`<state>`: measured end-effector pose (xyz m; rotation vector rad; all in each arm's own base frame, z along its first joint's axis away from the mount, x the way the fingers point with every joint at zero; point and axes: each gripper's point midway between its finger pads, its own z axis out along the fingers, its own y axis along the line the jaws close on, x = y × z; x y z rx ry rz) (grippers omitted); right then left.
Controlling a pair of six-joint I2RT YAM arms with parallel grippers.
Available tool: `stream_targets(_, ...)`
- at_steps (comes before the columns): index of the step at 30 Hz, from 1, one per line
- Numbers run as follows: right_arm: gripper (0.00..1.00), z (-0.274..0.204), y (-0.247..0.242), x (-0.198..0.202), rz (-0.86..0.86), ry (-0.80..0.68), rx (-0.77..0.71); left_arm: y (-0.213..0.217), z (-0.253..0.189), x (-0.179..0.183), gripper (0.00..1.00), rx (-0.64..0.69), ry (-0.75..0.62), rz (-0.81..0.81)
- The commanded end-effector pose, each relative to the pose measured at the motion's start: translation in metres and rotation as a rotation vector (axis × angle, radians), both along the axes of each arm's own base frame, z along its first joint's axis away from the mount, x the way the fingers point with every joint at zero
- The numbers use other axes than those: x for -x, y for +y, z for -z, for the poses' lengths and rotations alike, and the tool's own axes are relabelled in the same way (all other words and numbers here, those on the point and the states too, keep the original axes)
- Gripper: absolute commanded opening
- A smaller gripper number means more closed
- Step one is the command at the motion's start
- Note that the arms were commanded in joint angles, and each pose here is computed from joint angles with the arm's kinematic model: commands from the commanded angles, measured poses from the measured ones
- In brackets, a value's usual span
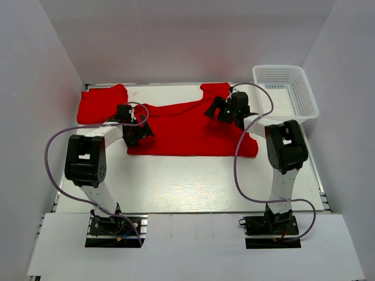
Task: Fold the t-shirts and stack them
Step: Fold the flattened tshirt in 1/3 of the way
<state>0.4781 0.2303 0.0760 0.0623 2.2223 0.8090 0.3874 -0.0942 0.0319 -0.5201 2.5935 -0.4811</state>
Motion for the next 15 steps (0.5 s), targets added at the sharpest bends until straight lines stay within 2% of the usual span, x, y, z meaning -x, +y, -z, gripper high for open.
stream_targets(1, 0.90, -0.023, 0.009, -0.042, 0.038, -0.119, -0.025, 0.012, 0.032, 0.032, 0.99, -0.061, 0.129, -0.014)
stream_targets(4, 0.90, -0.030, 0.014, -0.052, 0.014, -0.116, -0.032, 0.013, 0.028, 0.030, 0.99, -0.074, 0.129, -0.010)
stream_targets(8, 0.90, -0.052, 0.007, -0.055, -0.016, -0.188, 0.049, 0.018, 0.016, 0.022, 0.99, -0.078, 0.097, -0.024)
stream_targets(12, 0.90, -0.073, -0.003, -0.040, -0.042, -0.220, 0.119, 0.017, 0.003, 0.014, 0.99, -0.074, 0.059, -0.025)
stream_targets(15, 0.90, -0.065, -0.016, -0.017, -0.035, -0.164, 0.159, 0.017, -0.001, 0.013, 0.99, -0.073, 0.048, -0.026)
